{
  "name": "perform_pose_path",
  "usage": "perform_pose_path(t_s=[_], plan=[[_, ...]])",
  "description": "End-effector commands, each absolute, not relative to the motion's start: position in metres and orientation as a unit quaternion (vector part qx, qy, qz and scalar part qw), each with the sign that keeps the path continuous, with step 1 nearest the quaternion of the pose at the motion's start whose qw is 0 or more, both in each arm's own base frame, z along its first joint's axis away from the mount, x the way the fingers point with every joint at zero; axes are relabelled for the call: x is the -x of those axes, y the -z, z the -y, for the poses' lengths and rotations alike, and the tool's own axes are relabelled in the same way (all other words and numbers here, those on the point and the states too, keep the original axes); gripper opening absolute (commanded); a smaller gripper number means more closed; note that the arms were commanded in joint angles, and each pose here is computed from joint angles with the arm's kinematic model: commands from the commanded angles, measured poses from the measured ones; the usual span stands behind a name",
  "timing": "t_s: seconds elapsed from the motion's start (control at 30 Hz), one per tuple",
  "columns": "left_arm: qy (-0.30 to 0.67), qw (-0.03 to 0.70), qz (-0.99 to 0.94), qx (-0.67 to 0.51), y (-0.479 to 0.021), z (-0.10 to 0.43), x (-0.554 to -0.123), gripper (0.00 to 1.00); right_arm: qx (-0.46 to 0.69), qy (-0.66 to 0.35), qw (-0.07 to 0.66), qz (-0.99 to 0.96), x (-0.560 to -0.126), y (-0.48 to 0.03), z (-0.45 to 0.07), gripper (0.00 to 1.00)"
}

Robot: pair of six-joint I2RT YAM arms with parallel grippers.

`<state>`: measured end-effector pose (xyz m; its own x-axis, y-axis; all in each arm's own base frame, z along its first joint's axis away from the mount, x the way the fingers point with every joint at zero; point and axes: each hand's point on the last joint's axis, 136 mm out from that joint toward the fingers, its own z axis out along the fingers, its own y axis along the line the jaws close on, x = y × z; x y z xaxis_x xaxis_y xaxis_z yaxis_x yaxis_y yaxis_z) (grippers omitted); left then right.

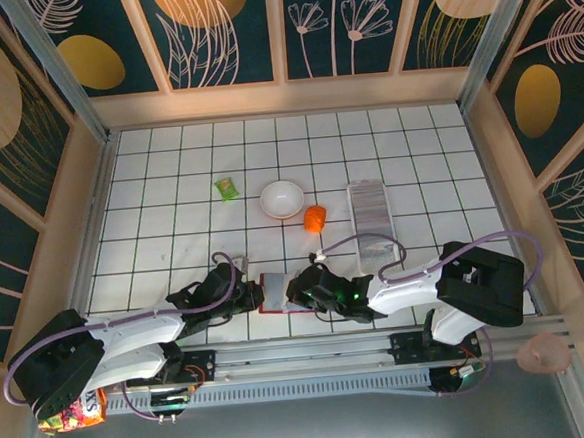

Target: Put the credit cards into the card holder

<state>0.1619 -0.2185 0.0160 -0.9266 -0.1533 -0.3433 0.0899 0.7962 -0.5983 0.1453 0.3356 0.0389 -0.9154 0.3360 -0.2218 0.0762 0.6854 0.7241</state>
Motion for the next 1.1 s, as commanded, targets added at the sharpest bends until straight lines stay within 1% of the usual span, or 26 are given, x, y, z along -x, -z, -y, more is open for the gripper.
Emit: perform_pose_path(t_s=[0.0, 0.3, 0.53, 0.77, 1.07], plan=[[0.308, 0.17, -0.936, 0.016, -0.003, 0.213, -0.152, 0.01, -0.125, -0.373, 0.154, -0.907, -0.135, -0.031, -0.332, 0.0], [0.308, 0.17, -0.936, 0.019, -0.002, 0.211, -0.151, 0.01, -0.111, -0.335, 0.163, -0.922, -0.133, -0.025, -0.321, 0.0], [0.31, 0.169, -0.935, 0.02, -0.002, 0.211, -0.15, 0.01, -0.083, -0.37, 0.157, -0.912, -0.13, -0.036, -0.338, 0.0], [0.311, 0.168, -0.935, 0.021, -0.001, 0.211, -0.15, 0.0, -0.089, -0.418, 0.161, -0.89, -0.131, -0.047, -0.344, 0.0], [0.313, 0.168, -0.935, 0.023, -0.001, 0.211, -0.149, 0.0, -0.113, -0.402, 0.17, -0.893, -0.137, -0.037, -0.335, 0.0]])
